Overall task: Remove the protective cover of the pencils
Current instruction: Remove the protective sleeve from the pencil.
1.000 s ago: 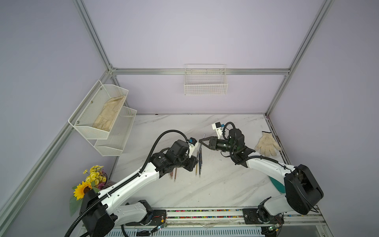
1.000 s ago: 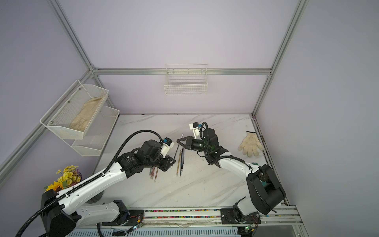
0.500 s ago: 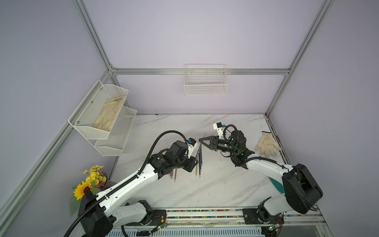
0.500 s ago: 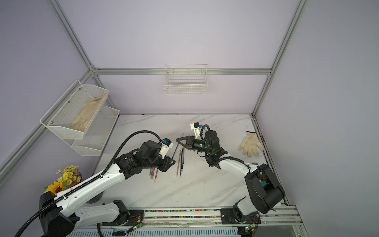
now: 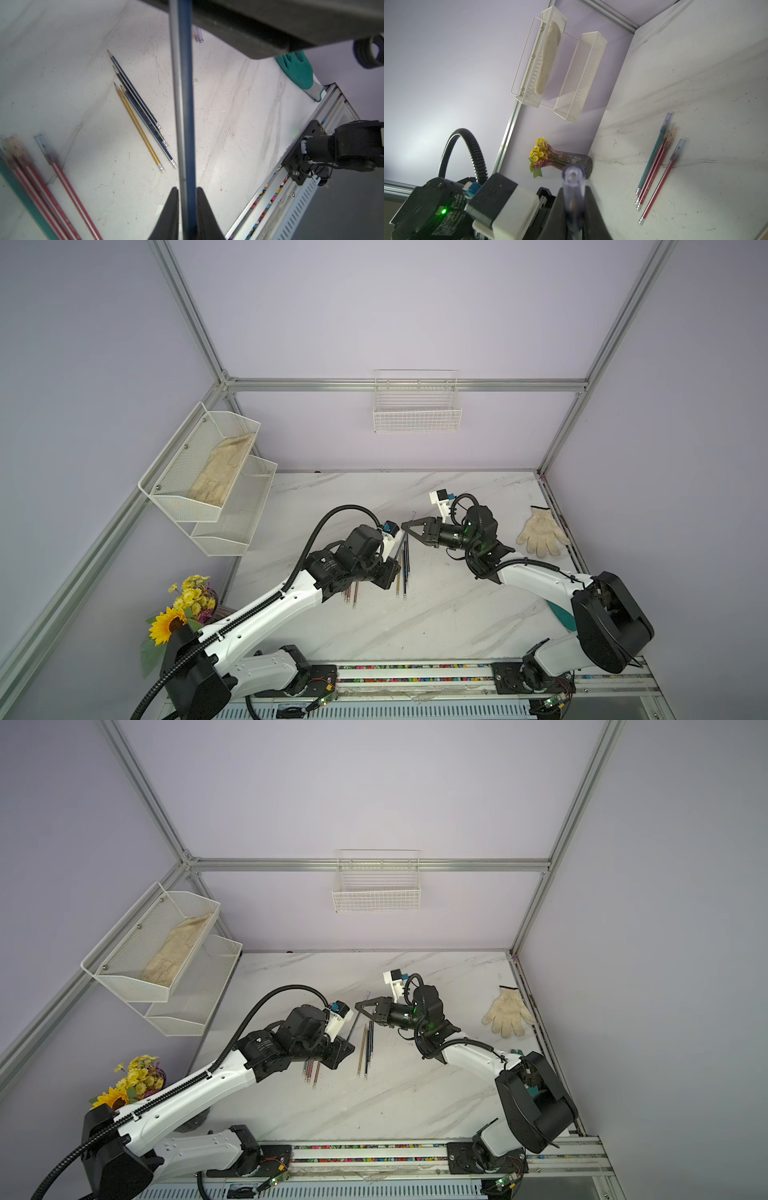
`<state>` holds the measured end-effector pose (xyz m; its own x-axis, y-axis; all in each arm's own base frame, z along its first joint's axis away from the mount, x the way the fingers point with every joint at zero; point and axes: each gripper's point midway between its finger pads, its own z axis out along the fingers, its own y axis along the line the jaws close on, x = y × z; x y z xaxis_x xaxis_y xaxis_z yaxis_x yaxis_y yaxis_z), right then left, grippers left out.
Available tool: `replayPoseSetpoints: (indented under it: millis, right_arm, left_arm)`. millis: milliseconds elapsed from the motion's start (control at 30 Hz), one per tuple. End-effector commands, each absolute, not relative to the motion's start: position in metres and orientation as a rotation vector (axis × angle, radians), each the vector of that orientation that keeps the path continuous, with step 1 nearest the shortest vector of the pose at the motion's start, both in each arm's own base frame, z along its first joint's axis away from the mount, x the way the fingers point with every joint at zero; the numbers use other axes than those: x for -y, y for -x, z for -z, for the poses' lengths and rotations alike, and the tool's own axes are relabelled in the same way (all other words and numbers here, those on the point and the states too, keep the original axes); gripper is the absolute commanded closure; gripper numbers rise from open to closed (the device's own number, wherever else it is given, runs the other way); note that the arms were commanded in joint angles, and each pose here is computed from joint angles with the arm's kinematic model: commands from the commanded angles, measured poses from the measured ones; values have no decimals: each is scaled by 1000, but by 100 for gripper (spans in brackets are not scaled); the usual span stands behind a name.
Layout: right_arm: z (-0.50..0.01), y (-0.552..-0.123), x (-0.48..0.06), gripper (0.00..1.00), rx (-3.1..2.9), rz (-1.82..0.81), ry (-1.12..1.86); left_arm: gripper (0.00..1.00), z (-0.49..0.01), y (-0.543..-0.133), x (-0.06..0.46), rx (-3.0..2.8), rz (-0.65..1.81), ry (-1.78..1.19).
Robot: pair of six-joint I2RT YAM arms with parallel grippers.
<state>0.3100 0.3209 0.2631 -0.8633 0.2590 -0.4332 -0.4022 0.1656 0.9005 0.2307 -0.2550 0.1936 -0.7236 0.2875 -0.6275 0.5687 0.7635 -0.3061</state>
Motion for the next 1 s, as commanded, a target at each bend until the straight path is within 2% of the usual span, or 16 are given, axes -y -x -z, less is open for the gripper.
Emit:
replayPoseSetpoints:
  millis: [0,100,167,267,333,567,967]
  right_arm:
    - [-270,-307,-323,89,-1941,-1739,160]
    - [-269,-308,-323,87,-1948,-1725,164]
    - [-269,-307,-323,82,-1949,-1718,172]
    - [-271,-306,-323,58,-1952,-1693,204]
    - [-276,-308,-320,51,-1955,-1648,210]
    - [-270,-319,-301,51,-2053,-1416,160]
    - [-273,-324,-300,63,-2044,-1417,153]
  left_arm:
    - [99,-206,-233,264,-2345,705,-658]
    - [100,-207,-233,266,-2344,708,-665]
    - [100,-206,-234,265,-2348,704,-666]
    - [100,-203,-234,262,-2356,678,-667]
    - [100,-198,-236,256,-2373,632,-659]
    - [100,-196,-233,250,-2395,595,-667]
    - [100,-198,-227,251,-2383,628,-685]
